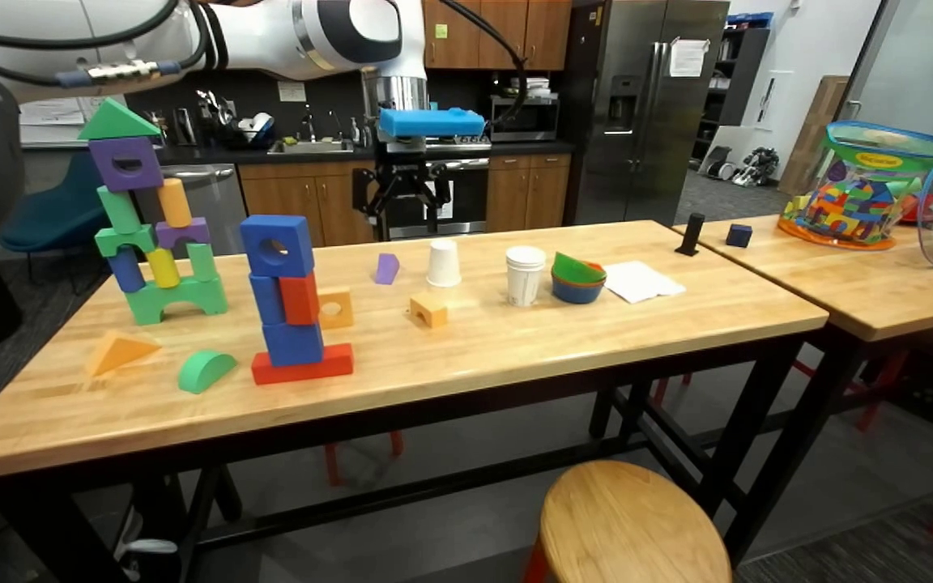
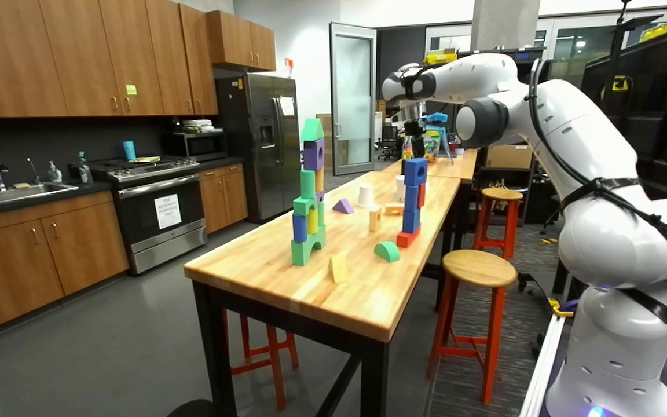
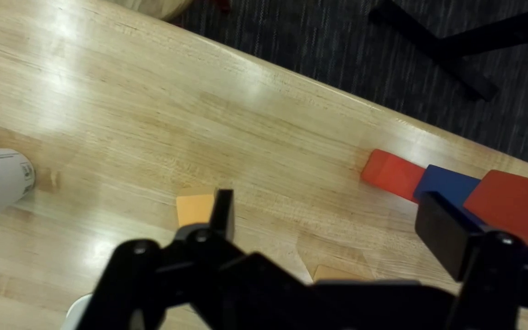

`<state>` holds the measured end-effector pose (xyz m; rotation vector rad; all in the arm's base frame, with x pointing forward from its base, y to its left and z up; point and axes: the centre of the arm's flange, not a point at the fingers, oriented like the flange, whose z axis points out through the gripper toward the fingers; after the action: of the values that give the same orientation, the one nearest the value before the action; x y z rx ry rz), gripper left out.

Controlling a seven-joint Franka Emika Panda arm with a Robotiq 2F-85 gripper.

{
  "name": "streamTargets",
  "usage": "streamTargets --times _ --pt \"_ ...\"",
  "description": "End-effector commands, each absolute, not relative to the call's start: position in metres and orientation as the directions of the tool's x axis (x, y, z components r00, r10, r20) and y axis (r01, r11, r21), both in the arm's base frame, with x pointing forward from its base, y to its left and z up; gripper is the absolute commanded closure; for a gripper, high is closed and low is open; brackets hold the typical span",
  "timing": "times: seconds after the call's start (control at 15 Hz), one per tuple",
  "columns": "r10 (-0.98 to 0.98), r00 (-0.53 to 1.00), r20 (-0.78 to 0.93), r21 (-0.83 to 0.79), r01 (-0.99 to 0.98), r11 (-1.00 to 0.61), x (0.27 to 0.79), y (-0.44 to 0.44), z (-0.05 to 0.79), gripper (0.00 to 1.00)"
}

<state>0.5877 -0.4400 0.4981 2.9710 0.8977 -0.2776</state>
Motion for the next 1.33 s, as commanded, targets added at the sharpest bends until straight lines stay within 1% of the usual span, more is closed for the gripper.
streamTargets --times 0.0,0.53,0.93,1.27 --pt "0.543 0.823 -0.167 -0.061 0.541 -0.839 0.587 -0.441 0.491 0.00" --pt "0.582 0.806 -0.106 -0.090 0.575 -0.813 0.608 -0.438 0.475 0.00" --pt "0.676 0.721 -0.149 -0.101 0.669 -0.736 0.624 -0.434 0.479 0.00" --pt "0.784 0.591 -0.187 -0.096 0.784 -0.614 0.631 -0.438 0.482 0.00"
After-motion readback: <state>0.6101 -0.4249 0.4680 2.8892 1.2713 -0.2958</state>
